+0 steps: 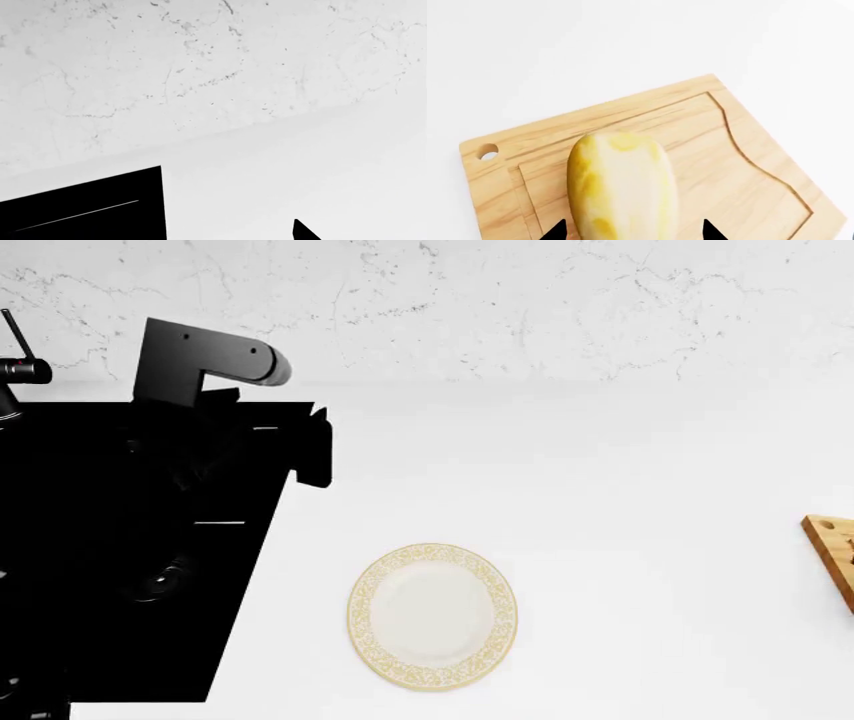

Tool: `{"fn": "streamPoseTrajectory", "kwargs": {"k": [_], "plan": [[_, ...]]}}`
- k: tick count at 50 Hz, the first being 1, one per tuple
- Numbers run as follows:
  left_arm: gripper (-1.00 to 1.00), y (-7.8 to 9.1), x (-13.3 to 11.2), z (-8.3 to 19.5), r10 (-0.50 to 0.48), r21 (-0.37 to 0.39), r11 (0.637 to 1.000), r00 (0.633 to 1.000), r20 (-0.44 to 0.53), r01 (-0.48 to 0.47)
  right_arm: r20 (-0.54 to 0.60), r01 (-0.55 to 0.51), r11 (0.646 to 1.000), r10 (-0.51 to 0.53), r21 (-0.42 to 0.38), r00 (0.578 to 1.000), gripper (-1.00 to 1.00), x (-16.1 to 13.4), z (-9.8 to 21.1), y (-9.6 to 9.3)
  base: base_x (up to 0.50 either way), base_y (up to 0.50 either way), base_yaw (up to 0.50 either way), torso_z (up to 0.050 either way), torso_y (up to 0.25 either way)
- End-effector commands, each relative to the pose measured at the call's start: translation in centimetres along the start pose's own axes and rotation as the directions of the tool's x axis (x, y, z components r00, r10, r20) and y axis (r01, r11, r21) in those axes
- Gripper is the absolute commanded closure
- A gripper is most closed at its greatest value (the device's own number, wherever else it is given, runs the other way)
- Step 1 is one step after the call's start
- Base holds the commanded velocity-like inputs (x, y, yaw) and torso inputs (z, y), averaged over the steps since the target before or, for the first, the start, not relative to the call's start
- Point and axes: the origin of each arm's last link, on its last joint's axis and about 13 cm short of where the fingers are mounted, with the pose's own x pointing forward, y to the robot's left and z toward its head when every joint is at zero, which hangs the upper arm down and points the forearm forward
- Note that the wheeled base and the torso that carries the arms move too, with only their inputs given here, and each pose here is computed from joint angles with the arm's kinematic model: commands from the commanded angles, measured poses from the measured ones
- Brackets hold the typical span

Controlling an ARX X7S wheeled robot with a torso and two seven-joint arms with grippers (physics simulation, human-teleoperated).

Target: Pick the chicken breast from the plate and place it on the cutting board. Then pick the condiment bottle from the cabinet and place it next to the cutting board.

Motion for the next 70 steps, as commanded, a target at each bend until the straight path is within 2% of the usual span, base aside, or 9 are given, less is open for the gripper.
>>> {"fn": "streamPoseTrajectory", "kwargs": {"k": [1, 12, 25, 32, 46, 52, 57, 63, 70], "plan": [[-1.00, 0.0, 0.0, -0.1, 0.001, -0.005, 1.000, 1.000, -0.001, -0.001, -0.002, -0.002, 1.000, 0.002, -0.008, 1.000, -1.00, 0.0, 0.2, 0.6, 0.00, 0.00, 0.00, 0.000, 0.000], [-1.00, 0.1, 0.0, -0.2, 0.001, -0.010, 1.000, 1.000, 0.001, -0.001, 0.014, -0.010, 1.000, 0.010, -0.002, 1.000, -1.00, -0.5, 0.8, 0.4, 0.00, 0.00, 0.00, 0.000, 0.000], [-1.00, 0.4, -0.5, -0.5, -0.014, -0.033, 0.999, 1.000, 0.027, 0.014, 0.153, -0.052, 0.999, 0.053, -0.009, 0.987, -1.00, -5.1, 4.8, -0.8, 0.00, 0.00, 0.00, 0.000, 0.000], [-1.00, 0.7, -1.0, -0.4, -0.014, -0.035, 0.999, 0.999, 0.041, 0.016, 0.240, -0.120, 0.992, 0.124, -0.030, 0.963, -1.00, -7.5, 6.7, -0.1, 0.00, 0.00, 0.00, 0.000, 0.000], [-1.00, 0.8, -2.5, 0.5, -0.013, -0.033, 0.999, 0.997, 0.077, 0.015, 0.359, -0.205, 0.976, 0.220, -0.079, 0.907, -1.00, -11.2, 7.9, -0.8, 0.00, 0.00, 0.00, 0.000, 0.000], [-1.00, 0.5, -2.9, 0.6, -0.017, -0.033, 0.999, 0.996, 0.084, 0.020, 0.433, -0.290, 0.945, 0.328, -0.153, 0.840, -1.00, -12.2, 8.1, 0.9, 0.00, 0.00, 0.00, 0.000, 0.000], [-1.00, 0.4, -3.3, 0.7, -0.017, -0.035, 0.999, 0.996, 0.092, 0.020, 0.501, -0.364, 0.906, 0.424, -0.217, 0.755, -1.00, -12.4, 8.0, 3.5, 0.00, 0.00, 0.00, 0.000, 0.000], [-1.00, 0.4, -3.6, 0.8, -0.013, -0.037, 0.999, 0.995, 0.101, 0.016, 0.590, -0.429, 0.857, 0.510, -0.286, 0.626, -1.00, -12.6, 7.9, 5.1, 0.00, 0.00, 0.00, 0.000, 0.000], [-1.00, 0.4, -3.5, 0.4, -0.006, -0.048, 0.999, 0.994, 0.106, 0.011, 0.674, -0.522, 0.794, 0.571, -0.310, 0.469, -1.00, -13.1, 7.4, 6.2, 0.00, 0.00, 0.00, 0.000, 0.000]]}}
